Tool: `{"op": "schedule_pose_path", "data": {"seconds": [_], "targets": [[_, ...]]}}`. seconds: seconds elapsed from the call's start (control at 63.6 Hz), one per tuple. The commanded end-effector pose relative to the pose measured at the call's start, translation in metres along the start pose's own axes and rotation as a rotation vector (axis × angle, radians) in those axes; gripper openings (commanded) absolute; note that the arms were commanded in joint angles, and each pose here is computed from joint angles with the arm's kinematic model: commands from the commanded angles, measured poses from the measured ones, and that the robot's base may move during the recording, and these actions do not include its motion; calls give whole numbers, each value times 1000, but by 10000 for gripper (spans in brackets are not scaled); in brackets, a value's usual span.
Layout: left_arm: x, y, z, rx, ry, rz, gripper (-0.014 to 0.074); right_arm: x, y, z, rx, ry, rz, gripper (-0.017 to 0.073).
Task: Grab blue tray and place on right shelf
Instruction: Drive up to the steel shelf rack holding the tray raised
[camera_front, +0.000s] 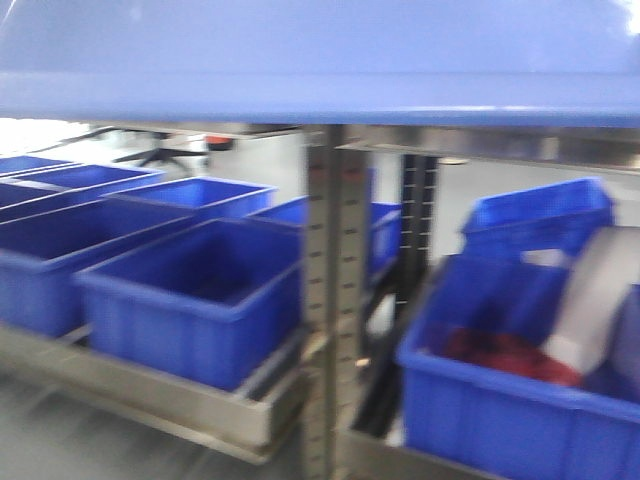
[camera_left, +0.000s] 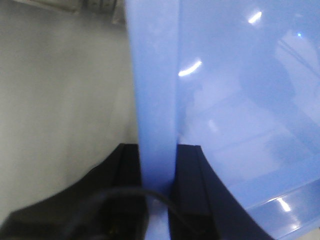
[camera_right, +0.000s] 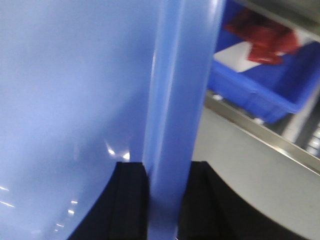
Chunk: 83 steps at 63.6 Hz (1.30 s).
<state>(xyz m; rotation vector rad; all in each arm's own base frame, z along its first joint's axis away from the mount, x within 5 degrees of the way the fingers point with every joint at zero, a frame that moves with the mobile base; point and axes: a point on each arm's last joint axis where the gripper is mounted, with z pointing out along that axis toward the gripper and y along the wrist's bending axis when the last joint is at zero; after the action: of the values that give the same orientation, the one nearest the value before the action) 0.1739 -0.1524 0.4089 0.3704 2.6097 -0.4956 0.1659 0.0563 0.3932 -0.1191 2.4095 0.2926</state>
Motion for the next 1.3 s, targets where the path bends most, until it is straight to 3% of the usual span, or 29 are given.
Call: {"op": "schedule_pose_path", "data": {"seconds": [0.0, 1.289], "targets": [[5, 2, -14, -22, 24, 37, -48, -12, -2, -14, 19, -122, -39, 66], [5, 1, -14, -20, 24, 37, -48, -12, -2, -14, 19, -122, -39, 66]]}}
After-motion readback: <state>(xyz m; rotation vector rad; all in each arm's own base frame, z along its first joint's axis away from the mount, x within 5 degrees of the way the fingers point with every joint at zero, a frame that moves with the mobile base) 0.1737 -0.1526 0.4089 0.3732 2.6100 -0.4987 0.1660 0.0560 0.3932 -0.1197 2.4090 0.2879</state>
